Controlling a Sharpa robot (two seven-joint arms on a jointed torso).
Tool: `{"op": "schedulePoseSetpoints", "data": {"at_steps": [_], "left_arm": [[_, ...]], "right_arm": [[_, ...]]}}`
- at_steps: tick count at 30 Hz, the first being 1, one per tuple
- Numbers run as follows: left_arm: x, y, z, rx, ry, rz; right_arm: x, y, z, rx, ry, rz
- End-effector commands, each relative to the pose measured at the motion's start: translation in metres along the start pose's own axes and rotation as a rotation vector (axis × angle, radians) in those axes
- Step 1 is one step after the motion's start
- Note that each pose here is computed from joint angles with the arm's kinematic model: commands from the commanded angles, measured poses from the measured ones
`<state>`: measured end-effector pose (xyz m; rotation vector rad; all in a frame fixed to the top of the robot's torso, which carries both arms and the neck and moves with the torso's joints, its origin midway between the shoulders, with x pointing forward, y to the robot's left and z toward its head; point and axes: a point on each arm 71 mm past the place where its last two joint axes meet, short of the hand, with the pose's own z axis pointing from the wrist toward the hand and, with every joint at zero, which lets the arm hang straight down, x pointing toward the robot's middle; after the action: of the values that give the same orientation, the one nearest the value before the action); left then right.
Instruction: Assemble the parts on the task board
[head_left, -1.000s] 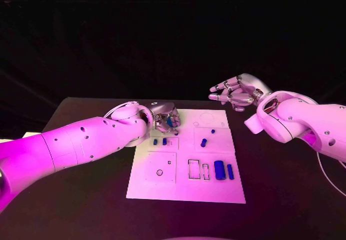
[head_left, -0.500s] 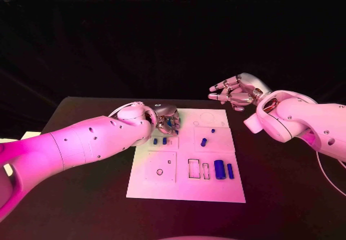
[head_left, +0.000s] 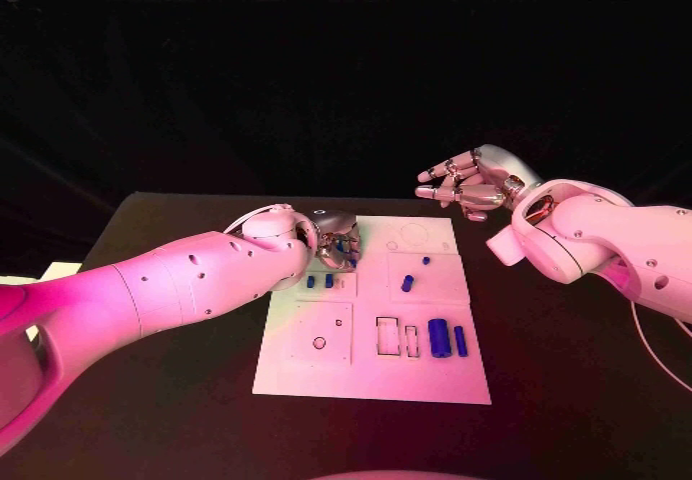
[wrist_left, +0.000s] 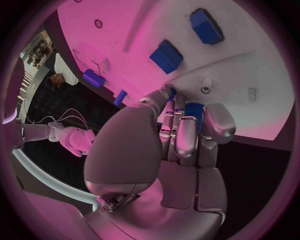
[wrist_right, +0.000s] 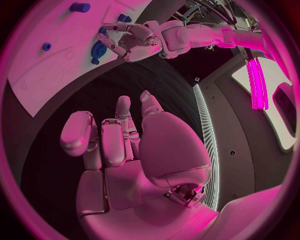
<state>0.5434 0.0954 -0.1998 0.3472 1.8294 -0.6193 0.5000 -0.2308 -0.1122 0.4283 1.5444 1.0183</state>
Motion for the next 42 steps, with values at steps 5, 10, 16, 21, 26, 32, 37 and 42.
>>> {"op": "schedulePoseSetpoints", "data": {"at_steps": [5,10,16,21,26,32,37,42], "left_arm": [[0.0054,0.0002,0.0023,-0.009,0.039,0.002],[0.0056,-0.001,0.0029,-0.005,0.038,0.002],[0.0045,-0.0021,0.0024,0.006,0.01,-0.008],[0.0003,0.0,-0.0013,0.009,-0.028,-0.04],[-0.0092,0.0048,-0.0082,0.006,-0.06,-0.083],[-0.0232,0.0154,-0.0203,-0.015,-0.074,-0.157],[-0.0336,0.0261,-0.0322,-0.037,-0.068,-0.199],[-0.0351,0.0367,-0.0401,-0.065,-0.045,-0.212]], "right_arm": [[0.002,0.001,0.0,-0.007,0.016,-0.004],[0.002,0.001,0.0,-0.007,0.017,-0.004],[0.003,0.001,0.0,-0.008,0.018,-0.003],[0.002,0.001,0.0,-0.009,0.019,-0.003],[0.002,0.001,0.0,-0.008,0.018,-0.004],[0.002,0.0,0.0,-0.006,0.017,-0.004],[0.001,0.0,0.0,-0.004,0.017,-0.004],[0.001,-0.001,0.0,-0.004,0.017,-0.004]]}}
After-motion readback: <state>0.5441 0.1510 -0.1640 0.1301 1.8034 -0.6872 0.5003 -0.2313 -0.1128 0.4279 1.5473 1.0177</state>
